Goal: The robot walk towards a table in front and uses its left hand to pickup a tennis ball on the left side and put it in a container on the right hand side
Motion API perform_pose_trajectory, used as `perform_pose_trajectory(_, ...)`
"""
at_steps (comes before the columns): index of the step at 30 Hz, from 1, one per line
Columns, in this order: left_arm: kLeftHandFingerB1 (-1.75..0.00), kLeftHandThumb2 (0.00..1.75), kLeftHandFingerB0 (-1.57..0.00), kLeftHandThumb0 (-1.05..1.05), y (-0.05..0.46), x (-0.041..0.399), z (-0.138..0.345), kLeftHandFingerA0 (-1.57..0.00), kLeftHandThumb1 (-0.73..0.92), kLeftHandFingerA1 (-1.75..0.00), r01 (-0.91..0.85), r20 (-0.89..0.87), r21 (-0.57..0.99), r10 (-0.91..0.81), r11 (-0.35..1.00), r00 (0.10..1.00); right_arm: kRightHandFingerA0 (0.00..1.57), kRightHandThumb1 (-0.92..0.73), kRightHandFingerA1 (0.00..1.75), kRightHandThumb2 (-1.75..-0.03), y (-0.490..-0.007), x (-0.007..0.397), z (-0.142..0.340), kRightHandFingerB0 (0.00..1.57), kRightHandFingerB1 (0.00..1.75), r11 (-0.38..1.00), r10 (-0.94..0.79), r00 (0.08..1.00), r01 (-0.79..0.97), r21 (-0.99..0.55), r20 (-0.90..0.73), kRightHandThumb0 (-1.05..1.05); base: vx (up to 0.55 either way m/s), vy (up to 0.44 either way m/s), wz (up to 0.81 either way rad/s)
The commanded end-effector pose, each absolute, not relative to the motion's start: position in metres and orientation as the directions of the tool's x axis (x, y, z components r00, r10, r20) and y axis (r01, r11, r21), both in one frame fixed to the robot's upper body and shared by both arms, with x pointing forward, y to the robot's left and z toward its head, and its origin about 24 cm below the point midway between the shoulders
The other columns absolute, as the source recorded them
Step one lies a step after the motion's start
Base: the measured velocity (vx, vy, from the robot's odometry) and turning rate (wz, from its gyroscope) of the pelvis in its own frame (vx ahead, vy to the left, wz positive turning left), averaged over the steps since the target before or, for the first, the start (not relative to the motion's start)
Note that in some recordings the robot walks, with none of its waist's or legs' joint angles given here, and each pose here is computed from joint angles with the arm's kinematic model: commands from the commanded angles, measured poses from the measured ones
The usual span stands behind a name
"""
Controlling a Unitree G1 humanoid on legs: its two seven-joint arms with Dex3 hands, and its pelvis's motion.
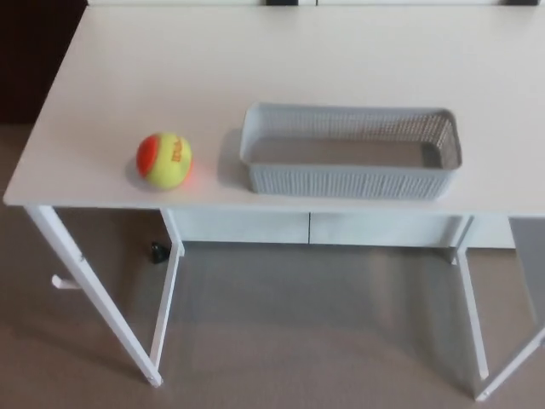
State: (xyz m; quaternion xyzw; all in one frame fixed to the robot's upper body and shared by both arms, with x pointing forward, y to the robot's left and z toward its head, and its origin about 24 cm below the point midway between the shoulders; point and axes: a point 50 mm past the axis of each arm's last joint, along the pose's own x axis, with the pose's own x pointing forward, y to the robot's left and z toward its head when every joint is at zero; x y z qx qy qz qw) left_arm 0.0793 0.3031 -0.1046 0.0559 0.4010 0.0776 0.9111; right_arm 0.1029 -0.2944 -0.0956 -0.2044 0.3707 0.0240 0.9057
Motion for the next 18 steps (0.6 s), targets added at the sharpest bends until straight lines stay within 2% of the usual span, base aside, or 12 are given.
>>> perform_pose_trajectory(1,-0.65,0.75,-0.34,0.13,0.310,0.080,-0.104,-0.50,0.32,-0.82,-0.096,-0.722,0.191,0.206,0.977,0.661,0.25,-0.44,0.58,-0.86,-0.296,0.104,-0.094,0.26,0.56,0.908,-0.115,0.725,-0.201,-0.368,-0.679,-0.03,0.17,-0.151,-0.02)
perform_pose_trajectory(2,-0.65,0.76,-0.34,0.14,0.310,0.085,-0.104,-0.50,0.32,-0.82,-0.101,-0.716,0.188,0.207,0.977,0.667,0.28,-0.62,0.52,-0.58,-0.296,0.109,-0.093,0.33,0.47,0.906,-0.118,0.730,-0.198,-0.374,-0.674,-0.03,0.18,-0.118,-0.06)
perform_pose_trajectory(6,-0.65,0.75,-0.34,0.13,0.308,0.089,-0.102,-0.49,0.30,-0.81,-0.096,-0.697,0.193,0.205,0.977,0.687,0.29,-0.62,0.52,-0.58,-0.296,0.113,-0.091,0.34,0.48,0.916,-0.130,0.741,-0.164,-0.365,-0.658,0.03,0.12,-0.041,-0.03)
perform_pose_trajectory(7,-0.65,0.66,-0.37,0.11,0.309,0.096,-0.101,-0.47,0.35,-0.81,-0.088,-0.697,0.210,0.213,0.974,0.684,0.29,-0.62,0.51,-0.57,-0.296,0.119,-0.090,0.33,0.47,0.910,-0.133,0.748,-0.168,-0.379,-0.650,0.03,0.00,0.000,0.00)
perform_pose_trajectory(8,-0.65,0.66,-0.37,0.12,0.309,0.098,-0.100,-0.46,0.35,-0.82,-0.089,-0.695,0.208,0.211,0.974,0.687,0.30,-0.62,0.51,-0.57,-0.296,0.121,-0.089,0.34,0.47,0.908,-0.134,0.749,-0.170,-0.383,-0.649,0.03,0.00,0.000,0.00)
perform_pose_trajectory(9,-0.65,0.66,-0.37,0.12,0.309,0.099,-0.100,-0.46,0.35,-0.82,-0.091,-0.693,0.202,0.208,0.975,0.691,0.30,-0.62,0.51,-0.57,-0.296,0.122,-0.089,0.34,0.47,0.906,-0.134,0.750,-0.172,-0.386,-0.648,0.03,0.12,0.079,0.01)
perform_pose_trajectory(10,-0.66,0.77,-0.35,0.12,0.309,0.098,-0.100,-0.50,0.30,-0.83,-0.092,-0.692,0.192,0.201,0.977,0.693,0.30,-0.61,0.50,-0.57,-0.297,0.121,-0.089,0.35,0.47,0.901,-0.135,0.749,-0.180,-0.394,-0.649,0.01,0.21,0.099,-0.02)
perform_pose_trajectory(12,-0.66,0.75,-0.36,0.11,0.308,0.098,-0.099,-0.50,0.32,-0.82,-0.093,-0.689,0.186,0.197,0.978,0.697,0.29,-0.61,0.49,-0.57,-0.298,0.121,-0.089,0.33,0.46,0.900,-0.138,0.747,-0.180,-0.397,-0.651,0.02,0.19,0.119,0.04)
perform_pose_trajectory(13,-0.65,0.65,-0.38,0.07,0.308,0.099,-0.098,-0.46,0.37,-0.83,-0.073,-0.691,0.208,0.199,0.975,0.695,0.22,-0.44,0.55,-0.87,-0.299,0.121,-0.090,0.25,0.55,0.906,-0.143,0.742,-0.168,-0.388,-0.655,0.01,0.21,0.124,0.01)
perform_pose_trajectory(15,-0.64,0.64,-0.38,0.11,0.307,0.099,-0.097,-0.45,0.39,-0.80,-0.074,-0.692,0.207,0.200,0.975,0.694,0.23,-0.43,0.56,-0.86,-0.299,0.121,-0.090,0.28,0.56,0.900,-0.146,0.743,-0.175,-0.400,-0.653,0.00,0.11,0.116,0.06)
perform_pose_trajectory(18,-0.66,0.68,-0.39,0.13,0.307,0.100,-0.098,-0.47,0.36,-0.84,-0.090,-0.692,0.195,0.202,0.977,0.693,0.25,-0.42,0.57,-0.85,-0.299,0.122,-0.090,0.28,0.56,0.901,-0.150,0.743,-0.168,-0.399,-0.652,0.01,0.06,0.068,0.09)
